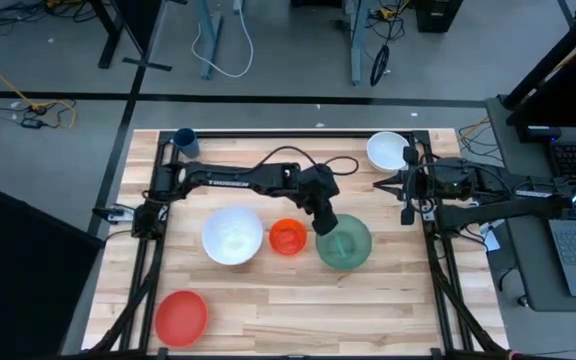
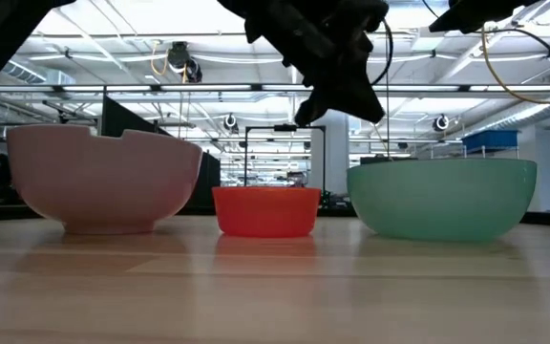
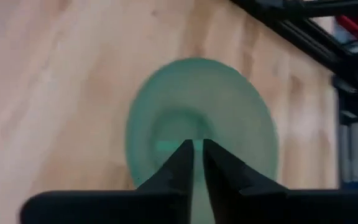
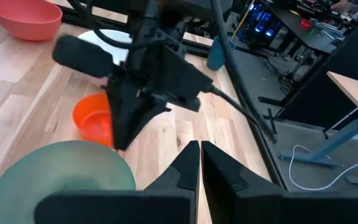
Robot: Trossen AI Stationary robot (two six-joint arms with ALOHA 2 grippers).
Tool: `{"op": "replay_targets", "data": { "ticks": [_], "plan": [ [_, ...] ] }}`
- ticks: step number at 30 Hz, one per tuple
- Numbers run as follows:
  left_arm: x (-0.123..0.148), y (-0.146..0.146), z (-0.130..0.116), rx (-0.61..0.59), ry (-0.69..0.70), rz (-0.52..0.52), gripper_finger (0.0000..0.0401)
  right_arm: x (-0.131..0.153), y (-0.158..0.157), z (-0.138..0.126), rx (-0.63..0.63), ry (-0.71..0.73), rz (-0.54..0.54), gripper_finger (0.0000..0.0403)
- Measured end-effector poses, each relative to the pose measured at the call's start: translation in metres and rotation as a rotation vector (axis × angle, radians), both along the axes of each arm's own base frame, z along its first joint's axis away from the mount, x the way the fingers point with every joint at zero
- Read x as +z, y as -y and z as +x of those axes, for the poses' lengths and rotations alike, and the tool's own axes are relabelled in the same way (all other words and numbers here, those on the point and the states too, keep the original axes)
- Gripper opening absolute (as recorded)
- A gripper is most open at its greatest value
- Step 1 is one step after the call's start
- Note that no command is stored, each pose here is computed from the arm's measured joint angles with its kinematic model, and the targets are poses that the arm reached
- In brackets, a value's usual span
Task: Nest bowls inside each other
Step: Stack the green bowl on top of the bottom white bowl
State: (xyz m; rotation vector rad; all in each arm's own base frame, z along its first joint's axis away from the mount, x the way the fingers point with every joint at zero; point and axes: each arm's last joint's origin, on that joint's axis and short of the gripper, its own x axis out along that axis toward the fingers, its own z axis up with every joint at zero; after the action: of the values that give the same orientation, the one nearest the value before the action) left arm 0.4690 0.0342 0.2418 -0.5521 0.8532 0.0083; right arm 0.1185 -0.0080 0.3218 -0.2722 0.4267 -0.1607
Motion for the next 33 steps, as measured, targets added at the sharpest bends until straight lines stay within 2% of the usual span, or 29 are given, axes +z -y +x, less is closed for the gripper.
{"op": "replay_targets", "data": {
  "ticks": [3,8,13,16,28,33],
  "plan": [
    [-0.003,0.000,-0.001,0.026,-0.029,-0.027,0.0084,0.000,0.000,0.000,-0.001,0.001,0.003,0.0000],
    [-0.003,-0.006,-0.001,0.060,-0.034,-0.002,0.0175,0.000,0.000,0.000,0.000,0.000,0.002,0.0000],
    [-0.018,-0.009,-0.004,0.072,-0.126,-0.004,0.0228,0.000,0.000,0.000,0.003,-0.002,-0.005,0.0000],
    [-0.030,-0.012,-0.002,0.080,-0.163,-0.009,0.0238,0.000,0.000,0.000,0.003,-0.003,-0.005,0.0000],
    [-0.044,-0.013,0.002,0.093,-0.189,-0.023,0.0240,-0.001,0.000,0.000,0.009,-0.008,-0.007,0.0000],
    [-0.061,-0.013,0.005,0.082,-0.226,-0.034,0.0240,-0.001,0.000,0.000,0.009,-0.011,-0.007,0.0000]
  ]
}}
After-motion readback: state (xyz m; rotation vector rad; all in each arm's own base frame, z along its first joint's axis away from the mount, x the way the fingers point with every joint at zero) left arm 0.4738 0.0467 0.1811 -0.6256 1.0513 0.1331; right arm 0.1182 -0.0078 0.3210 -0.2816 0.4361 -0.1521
